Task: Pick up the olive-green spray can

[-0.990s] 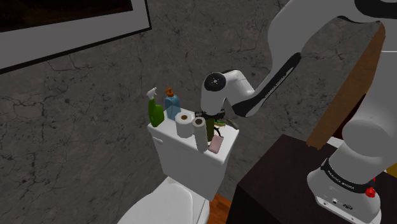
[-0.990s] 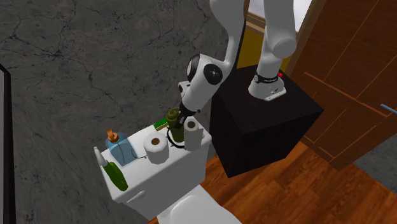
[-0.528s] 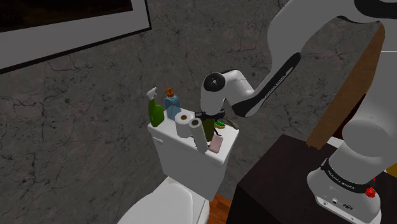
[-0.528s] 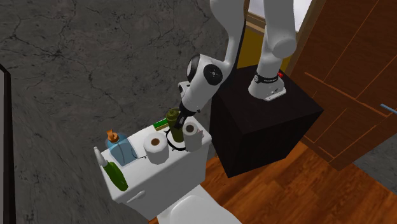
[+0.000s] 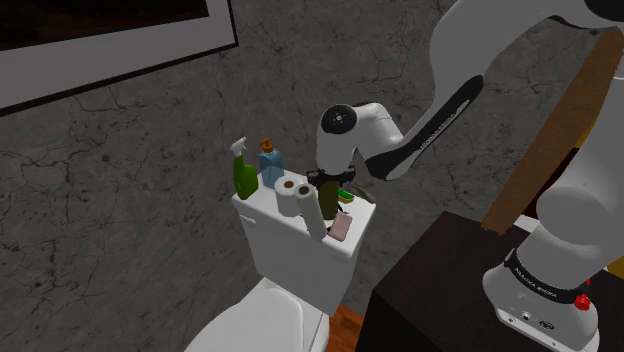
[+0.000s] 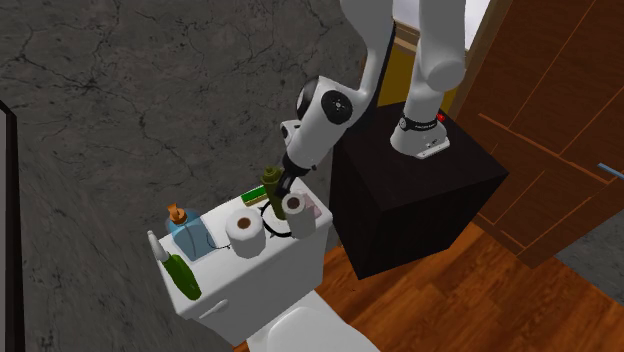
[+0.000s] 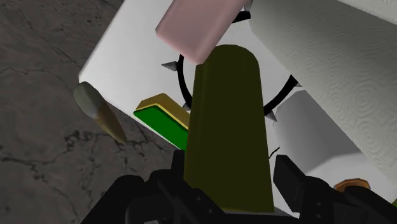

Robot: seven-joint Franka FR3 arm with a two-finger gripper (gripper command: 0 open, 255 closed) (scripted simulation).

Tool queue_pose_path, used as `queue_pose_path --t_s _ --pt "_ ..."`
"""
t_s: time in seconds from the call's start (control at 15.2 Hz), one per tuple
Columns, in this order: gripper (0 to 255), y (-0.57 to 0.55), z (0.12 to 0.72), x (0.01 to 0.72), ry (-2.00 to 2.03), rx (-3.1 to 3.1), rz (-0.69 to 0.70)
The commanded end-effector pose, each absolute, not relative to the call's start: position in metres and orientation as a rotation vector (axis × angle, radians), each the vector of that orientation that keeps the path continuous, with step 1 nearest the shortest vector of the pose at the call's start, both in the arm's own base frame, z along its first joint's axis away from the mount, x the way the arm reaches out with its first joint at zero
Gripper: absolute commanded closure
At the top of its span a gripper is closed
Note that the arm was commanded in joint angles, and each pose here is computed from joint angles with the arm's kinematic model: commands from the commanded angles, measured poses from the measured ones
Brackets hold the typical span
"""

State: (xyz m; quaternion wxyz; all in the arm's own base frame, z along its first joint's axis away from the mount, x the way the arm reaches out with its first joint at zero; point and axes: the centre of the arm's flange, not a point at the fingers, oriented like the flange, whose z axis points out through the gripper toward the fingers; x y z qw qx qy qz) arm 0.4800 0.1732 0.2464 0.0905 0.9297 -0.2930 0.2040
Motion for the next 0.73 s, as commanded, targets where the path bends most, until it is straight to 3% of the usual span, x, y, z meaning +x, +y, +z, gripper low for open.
queue_pose_path --t_s 0.0,0.66 --pt "255 0.172 0.259 0.481 -0.871 2.764 0.607" --pt "255 0.172 0.302 0.481 -0.871 2.764 0.607"
